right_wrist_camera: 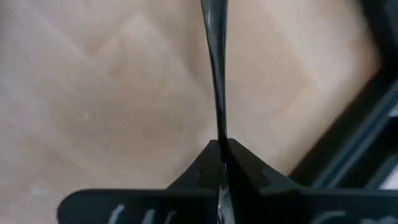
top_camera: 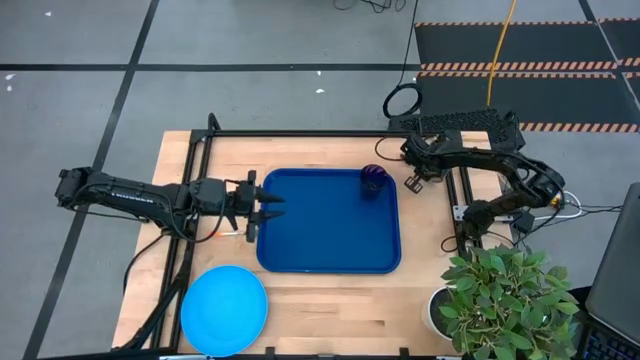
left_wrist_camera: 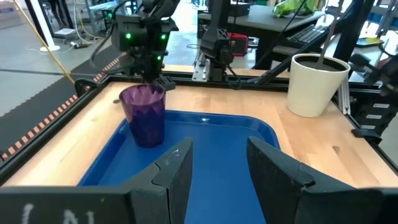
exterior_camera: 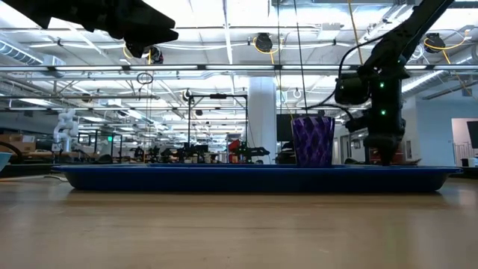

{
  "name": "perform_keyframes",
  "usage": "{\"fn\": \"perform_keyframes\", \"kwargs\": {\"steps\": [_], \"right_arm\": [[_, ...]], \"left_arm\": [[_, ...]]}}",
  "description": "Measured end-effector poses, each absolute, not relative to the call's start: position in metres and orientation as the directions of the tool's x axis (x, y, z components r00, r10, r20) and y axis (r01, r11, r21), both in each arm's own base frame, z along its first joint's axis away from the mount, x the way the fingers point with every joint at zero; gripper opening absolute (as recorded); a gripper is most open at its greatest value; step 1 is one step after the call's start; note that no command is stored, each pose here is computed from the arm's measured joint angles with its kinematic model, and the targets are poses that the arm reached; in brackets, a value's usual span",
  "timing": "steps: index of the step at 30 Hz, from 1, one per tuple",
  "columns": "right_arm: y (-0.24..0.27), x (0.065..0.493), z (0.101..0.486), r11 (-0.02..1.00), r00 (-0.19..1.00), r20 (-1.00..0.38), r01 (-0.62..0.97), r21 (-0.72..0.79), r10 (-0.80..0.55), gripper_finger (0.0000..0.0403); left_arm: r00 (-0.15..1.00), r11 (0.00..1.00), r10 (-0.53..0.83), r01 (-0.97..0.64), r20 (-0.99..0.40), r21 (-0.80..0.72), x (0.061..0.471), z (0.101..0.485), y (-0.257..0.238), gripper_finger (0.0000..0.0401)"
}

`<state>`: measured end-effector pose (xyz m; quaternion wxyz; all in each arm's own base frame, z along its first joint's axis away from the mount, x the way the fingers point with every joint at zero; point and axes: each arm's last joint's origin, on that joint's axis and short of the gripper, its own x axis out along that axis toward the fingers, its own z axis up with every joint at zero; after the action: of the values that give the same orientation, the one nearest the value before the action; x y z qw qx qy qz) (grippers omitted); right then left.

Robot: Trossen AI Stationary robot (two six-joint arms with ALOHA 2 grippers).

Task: Pick and place plate/cup/fork/spoon on tray
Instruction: Put the black spoon on the left of the blue serving tray

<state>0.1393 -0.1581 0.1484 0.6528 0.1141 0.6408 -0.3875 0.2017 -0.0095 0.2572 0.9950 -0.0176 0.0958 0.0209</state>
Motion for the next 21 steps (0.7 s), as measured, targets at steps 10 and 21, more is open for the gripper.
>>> {"fn": "perform_keyframes", "kwargs": {"steps": [10,21], "right_arm": [[-0.127,0.129,0.211,0.660,0.121,-0.815,0.658,-0.362,-0.567,0.0001],[-0.069,0.139,0.273,0.883,0.747,-0.483,0.445,-0.147,-0.457,0.0000]], "left_arm": [[0.981,0.999,0.038,-0.044,-0.192,-0.028,0.202,0.257,-0.010,0.0154],[0.974,0.983,0.031,0.011,-0.224,0.186,0.207,0.250,-0.017,0.0154]]}}
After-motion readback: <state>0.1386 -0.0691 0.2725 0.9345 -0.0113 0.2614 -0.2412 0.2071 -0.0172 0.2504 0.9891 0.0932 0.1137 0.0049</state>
